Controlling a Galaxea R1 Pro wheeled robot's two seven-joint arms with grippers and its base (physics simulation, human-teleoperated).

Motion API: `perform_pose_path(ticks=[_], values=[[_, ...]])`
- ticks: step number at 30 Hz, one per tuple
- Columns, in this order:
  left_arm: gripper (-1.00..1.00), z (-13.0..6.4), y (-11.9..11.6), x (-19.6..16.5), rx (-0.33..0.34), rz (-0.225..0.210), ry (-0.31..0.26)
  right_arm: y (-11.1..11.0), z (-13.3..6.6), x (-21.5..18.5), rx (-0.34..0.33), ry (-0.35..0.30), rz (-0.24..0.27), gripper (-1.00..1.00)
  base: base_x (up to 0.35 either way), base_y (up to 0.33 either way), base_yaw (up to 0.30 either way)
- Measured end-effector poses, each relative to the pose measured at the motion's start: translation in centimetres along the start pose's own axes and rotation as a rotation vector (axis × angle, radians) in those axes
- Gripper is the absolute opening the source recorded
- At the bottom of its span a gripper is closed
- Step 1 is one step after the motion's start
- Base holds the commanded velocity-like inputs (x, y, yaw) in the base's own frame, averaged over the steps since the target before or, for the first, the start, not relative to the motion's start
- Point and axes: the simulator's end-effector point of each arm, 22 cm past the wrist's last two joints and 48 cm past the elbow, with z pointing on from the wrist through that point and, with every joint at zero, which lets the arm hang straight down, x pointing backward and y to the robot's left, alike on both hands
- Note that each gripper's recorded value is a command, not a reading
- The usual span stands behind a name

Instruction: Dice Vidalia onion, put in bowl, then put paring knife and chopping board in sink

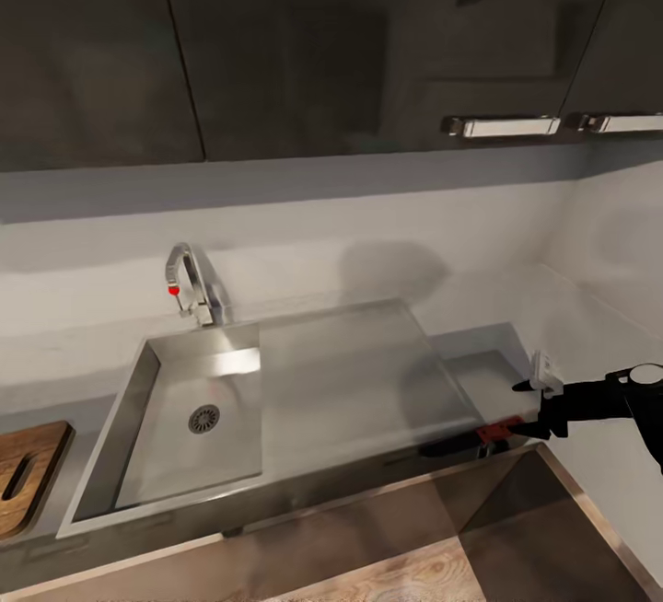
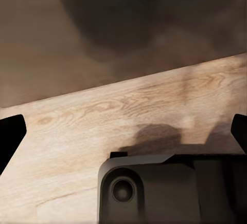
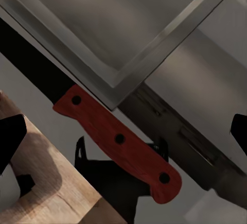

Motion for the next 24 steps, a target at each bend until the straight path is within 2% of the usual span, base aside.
perform_pose_path(ticks=[24], values=[[1.0, -0.4, 0.0, 1.3, 0.001, 0.001, 0.04, 0.2, 1.9, 1.9, -0.024, 0.026, 0.034, 1.0, 0.0, 0.0, 0.0]])
